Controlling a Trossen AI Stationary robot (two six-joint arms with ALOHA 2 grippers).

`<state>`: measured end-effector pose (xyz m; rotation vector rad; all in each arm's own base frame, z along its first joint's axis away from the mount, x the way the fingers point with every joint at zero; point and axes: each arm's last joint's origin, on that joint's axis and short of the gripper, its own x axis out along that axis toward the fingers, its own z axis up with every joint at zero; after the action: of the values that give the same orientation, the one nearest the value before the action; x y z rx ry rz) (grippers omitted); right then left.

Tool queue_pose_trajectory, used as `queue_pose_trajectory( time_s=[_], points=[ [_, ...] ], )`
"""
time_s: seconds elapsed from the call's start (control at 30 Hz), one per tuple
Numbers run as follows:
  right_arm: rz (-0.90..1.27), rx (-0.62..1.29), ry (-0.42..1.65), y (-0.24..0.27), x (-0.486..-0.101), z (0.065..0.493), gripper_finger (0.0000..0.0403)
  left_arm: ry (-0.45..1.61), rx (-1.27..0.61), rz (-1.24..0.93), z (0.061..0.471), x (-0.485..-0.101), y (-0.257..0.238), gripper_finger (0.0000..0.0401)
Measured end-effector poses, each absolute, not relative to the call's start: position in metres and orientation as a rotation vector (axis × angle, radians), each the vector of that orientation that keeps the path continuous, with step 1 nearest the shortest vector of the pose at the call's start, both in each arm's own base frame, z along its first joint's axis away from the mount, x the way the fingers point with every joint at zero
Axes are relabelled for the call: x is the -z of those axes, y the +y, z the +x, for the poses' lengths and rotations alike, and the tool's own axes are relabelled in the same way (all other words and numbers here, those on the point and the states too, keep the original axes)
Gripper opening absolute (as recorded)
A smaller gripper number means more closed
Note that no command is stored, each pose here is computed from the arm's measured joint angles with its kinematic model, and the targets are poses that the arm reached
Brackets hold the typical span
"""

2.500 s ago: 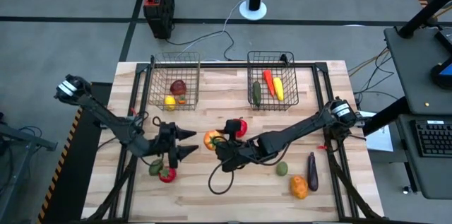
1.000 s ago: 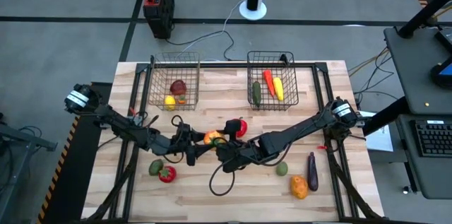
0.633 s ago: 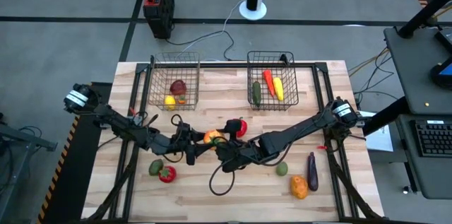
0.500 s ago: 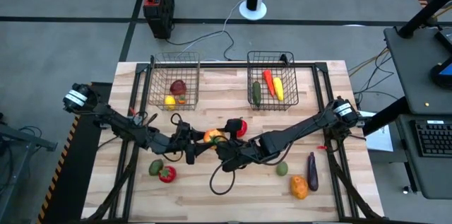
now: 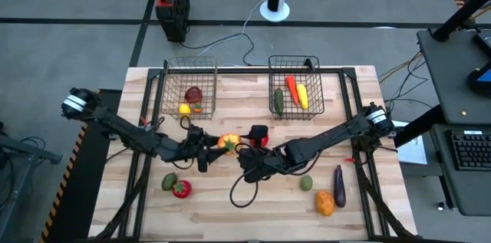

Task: Sort produce into baskets
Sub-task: Put the orange tomato into the left yellow wire basket

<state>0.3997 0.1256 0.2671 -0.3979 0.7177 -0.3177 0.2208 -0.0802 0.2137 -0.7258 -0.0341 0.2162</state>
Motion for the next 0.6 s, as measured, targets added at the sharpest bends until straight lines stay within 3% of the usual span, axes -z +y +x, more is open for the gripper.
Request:
queue_pose_trajectory(
  time_s=[0.33,0.6],
  points=[
    [-0.368,0.343,0.778,0.124,-0.262,0.394,0.0366,0.058,-0.422,-0.646,0.198,-0.237,-0.036,0.028],
    [-0.363,0.346,0.781,0.123,-0.262,0.394,0.0366,0.337,-0.698,-0.451,0.169,-0.287,0.008,0.028]
  ],
)
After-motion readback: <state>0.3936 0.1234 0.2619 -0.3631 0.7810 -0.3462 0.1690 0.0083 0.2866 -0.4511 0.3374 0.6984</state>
